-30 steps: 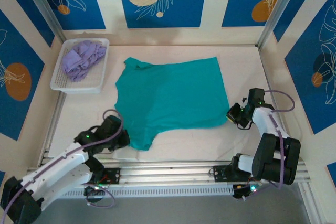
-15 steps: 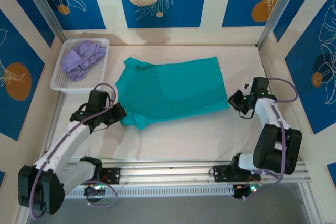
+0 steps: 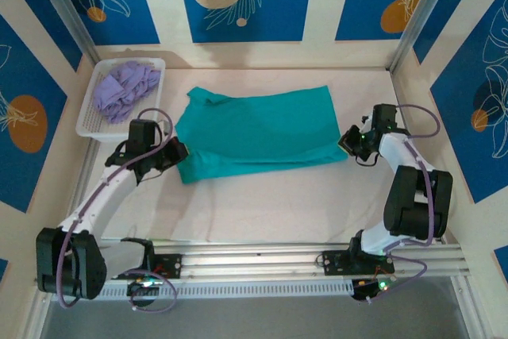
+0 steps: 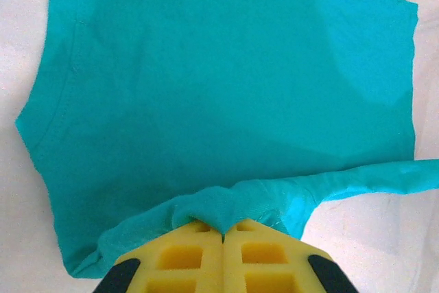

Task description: Fold the inside-out t-shirt

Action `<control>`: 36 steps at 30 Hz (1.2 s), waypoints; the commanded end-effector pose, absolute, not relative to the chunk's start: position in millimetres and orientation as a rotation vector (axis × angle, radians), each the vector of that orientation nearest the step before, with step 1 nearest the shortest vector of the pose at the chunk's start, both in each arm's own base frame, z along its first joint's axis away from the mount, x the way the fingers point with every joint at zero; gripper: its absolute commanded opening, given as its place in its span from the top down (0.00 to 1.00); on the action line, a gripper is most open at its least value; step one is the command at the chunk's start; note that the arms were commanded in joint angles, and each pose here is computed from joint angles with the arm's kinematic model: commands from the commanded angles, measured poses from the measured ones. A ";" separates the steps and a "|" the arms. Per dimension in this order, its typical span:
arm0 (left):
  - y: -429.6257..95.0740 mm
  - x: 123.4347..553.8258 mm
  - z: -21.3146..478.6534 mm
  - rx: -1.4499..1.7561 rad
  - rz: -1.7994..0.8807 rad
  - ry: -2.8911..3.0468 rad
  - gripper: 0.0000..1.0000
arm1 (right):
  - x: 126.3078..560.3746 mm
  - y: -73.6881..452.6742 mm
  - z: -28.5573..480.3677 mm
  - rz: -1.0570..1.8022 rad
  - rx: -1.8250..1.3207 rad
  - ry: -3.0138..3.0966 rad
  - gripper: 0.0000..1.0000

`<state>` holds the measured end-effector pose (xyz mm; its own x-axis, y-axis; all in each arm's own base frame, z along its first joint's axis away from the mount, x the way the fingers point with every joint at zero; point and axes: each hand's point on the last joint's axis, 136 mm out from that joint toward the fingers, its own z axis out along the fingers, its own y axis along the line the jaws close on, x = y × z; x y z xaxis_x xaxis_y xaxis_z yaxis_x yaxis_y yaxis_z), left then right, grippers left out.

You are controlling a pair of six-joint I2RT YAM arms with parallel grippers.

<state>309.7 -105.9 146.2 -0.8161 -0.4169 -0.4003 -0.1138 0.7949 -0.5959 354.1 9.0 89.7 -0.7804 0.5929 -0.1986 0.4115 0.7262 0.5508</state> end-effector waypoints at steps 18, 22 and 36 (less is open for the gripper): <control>-67.0 483.9 98.9 -0.600 -0.594 2.328 0.83 | 459.2 -4.7 72.3 0.646 0.798 2.560 0.71; -60.2 475.7 112.4 -0.604 -0.584 2.273 0.53 | 449.1 -2.5 85.6 0.585 0.719 2.566 0.68; -140.3 376.9 75.9 -0.318 -0.799 2.426 0.38 | 403.3 37.7 35.5 0.438 0.507 2.856 0.67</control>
